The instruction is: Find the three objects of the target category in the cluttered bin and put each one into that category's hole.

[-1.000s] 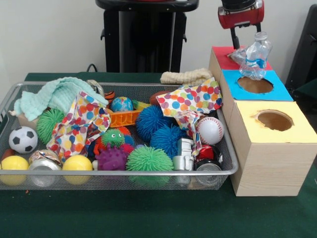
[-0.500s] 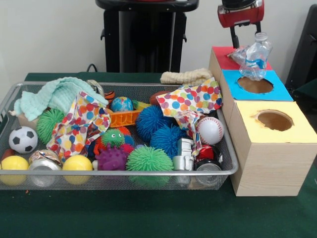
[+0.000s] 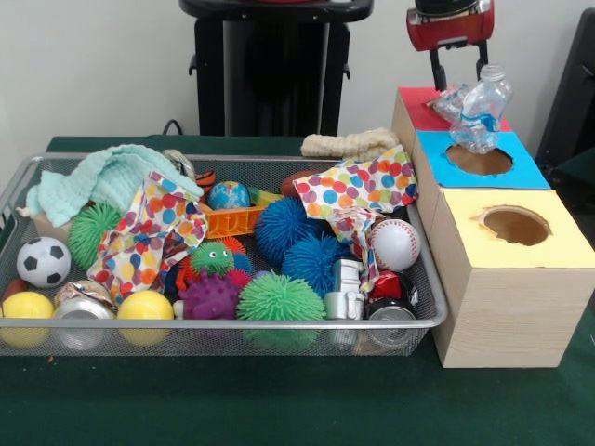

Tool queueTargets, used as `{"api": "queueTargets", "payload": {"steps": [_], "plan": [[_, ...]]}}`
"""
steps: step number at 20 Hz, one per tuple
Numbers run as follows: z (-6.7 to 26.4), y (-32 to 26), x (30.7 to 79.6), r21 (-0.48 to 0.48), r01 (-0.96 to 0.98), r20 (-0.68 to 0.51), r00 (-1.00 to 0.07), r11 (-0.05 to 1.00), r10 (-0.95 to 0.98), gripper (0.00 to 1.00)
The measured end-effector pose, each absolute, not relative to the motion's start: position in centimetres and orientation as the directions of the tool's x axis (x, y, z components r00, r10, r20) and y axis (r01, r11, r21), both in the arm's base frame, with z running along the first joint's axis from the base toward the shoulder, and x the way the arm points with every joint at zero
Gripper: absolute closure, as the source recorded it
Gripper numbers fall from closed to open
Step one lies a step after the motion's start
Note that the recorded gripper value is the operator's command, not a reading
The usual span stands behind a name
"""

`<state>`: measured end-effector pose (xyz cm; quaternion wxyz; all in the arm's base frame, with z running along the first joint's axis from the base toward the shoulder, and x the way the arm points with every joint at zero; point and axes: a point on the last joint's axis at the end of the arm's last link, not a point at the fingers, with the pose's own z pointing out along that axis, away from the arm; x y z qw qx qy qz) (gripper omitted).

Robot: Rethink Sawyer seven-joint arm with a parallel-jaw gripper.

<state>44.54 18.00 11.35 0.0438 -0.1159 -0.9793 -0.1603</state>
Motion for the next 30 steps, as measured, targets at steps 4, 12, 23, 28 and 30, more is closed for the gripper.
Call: {"api": "queueTargets", "payload": {"steps": [4, 12, 23, 28, 30], "plan": [[11.32, 17.91, 44.68, 0.300, 0.244, 0.125, -0.969, 0.922, 0.215, 0.00], [11.40, 17.98, 45.09, 0.299, 0.243, 0.132, -0.968, 0.923, 0.212, 0.00], [11.45, 17.98, 45.36, 0.300, 0.243, 0.131, -0.968, 0.923, 0.212, 0.00], [11.46, 17.98, 45.43, 0.301, 0.243, 0.129, -0.969, 0.922, 0.213, 0.00], [11.46, 17.98, 45.46, 0.301, 0.243, 0.129, -0.969, 0.922, 0.213, 0.00]]}}
